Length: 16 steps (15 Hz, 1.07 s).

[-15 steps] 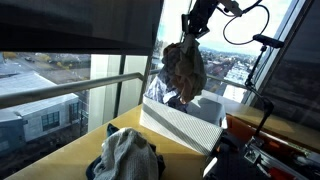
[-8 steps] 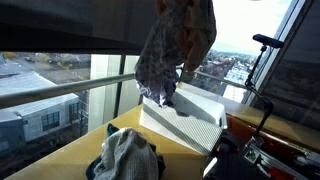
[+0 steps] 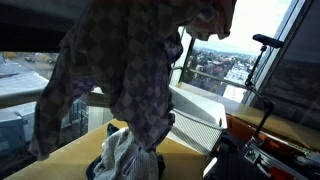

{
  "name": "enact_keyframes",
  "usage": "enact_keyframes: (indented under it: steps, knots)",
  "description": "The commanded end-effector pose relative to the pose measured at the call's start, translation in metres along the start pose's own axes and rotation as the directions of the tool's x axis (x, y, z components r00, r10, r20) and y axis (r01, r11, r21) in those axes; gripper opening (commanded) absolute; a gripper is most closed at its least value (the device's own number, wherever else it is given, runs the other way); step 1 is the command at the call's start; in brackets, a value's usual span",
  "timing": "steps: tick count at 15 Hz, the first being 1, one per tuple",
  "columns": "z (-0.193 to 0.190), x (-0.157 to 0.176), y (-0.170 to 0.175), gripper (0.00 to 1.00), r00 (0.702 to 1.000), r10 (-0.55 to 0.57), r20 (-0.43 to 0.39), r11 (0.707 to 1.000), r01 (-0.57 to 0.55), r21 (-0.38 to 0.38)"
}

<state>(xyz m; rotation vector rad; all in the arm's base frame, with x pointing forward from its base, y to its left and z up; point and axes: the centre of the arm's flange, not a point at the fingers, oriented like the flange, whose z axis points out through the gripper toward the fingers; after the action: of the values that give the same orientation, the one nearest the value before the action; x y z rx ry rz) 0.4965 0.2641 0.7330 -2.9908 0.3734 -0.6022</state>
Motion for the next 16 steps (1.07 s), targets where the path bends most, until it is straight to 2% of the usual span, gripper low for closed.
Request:
enact_keyframes:
  steps: [1, 8, 16]
  knots:
    - [0.043, 0.013, -0.029, 0.02, 0.998, -0.015, 0.059, 1.0, 0.015, -0.015]
    - [0.152, -0.009, -0.064, 0.02, 0.975, -0.058, 0.215, 0.995, 0.073, -0.064]
    - [0.26, -0.016, -0.03, 0.02, 0.933, 0.011, 0.359, 0.991, 0.038, -0.131]
